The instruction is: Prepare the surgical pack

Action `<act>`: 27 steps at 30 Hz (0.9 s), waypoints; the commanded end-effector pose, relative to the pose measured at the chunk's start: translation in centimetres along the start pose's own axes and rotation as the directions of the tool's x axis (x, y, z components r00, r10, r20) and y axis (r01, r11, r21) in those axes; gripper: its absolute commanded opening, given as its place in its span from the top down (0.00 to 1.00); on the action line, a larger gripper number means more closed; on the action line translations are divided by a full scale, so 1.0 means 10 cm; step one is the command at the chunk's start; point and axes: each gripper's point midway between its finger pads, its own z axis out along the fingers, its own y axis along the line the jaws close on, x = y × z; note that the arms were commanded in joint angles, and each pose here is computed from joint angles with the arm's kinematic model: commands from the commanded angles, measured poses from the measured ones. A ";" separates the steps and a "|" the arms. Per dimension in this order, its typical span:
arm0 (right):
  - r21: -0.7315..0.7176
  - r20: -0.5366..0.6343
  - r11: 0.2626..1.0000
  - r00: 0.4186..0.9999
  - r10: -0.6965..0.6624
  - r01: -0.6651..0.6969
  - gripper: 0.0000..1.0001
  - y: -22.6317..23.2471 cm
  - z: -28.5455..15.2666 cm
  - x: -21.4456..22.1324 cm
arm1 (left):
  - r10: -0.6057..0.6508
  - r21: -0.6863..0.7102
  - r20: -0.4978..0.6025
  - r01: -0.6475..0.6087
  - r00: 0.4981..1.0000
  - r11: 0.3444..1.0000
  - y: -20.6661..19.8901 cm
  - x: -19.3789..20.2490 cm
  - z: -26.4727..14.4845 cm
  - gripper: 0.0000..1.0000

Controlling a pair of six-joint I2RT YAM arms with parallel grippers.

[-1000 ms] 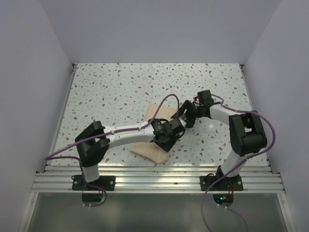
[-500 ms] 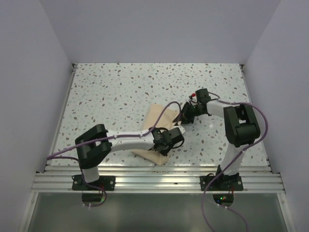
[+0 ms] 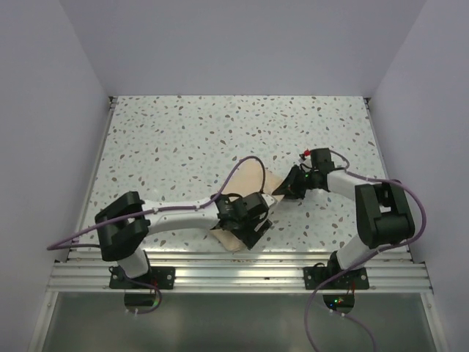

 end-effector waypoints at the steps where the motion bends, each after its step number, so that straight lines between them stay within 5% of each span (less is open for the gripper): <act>1: 0.005 0.139 0.999 0.990 -0.040 0.039 1.00 0.02 -0.19 -0.14 | -0.101 0.074 -0.002 0.101 0.995 0.992 0.14 0.05 -0.29 0.16; 6: -0.042 0.165 0.999 0.986 -0.007 0.014 0.97 0.00 -0.33 0.13 | -0.207 0.250 0.202 0.154 0.957 0.956 0.16 -0.52 -0.84 0.23; 7: -0.026 0.148 1.000 0.989 0.011 -0.007 0.78 -0.07 -0.34 0.22 | -0.211 0.278 0.237 0.142 0.948 0.950 0.14 -0.61 -0.94 0.25; 10: -0.006 0.119 1.000 0.993 0.002 -0.001 0.44 -0.04 -0.47 0.36 | -0.200 0.370 0.257 0.095 0.945 0.924 0.00 -0.73 -0.99 0.34; 12: 0.043 0.087 0.999 0.996 0.021 -0.025 0.28 -0.07 -0.59 0.51 | -0.187 0.437 0.253 0.060 0.949 0.897 -0.13 -0.76 -0.98 0.45; 15: 0.136 0.060 0.990 0.998 0.018 -0.026 0.16 -0.10 -0.78 0.62 | -0.168 0.514 0.226 0.029 0.959 0.858 -0.30 -0.74 -0.88 0.56; 20: 0.136 0.090 0.989 0.994 -0.068 0.056 0.20 0.19 -1.02 0.48 | -0.142 0.568 0.182 0.014 0.973 0.823 -0.45 -0.68 -0.67 0.64; 25: 0.014 0.046 0.993 0.992 -0.116 0.116 0.41 0.51 -0.91 0.27 | -0.152 0.563 0.084 0.079 0.985 0.822 -0.44 -0.44 -0.29 0.65; 27: 0.001 0.040 0.993 0.992 -0.121 0.121 0.58 0.47 -0.78 0.17 | -0.168 0.540 0.034 0.124 0.985 0.832 -0.39 -0.28 -0.15 0.66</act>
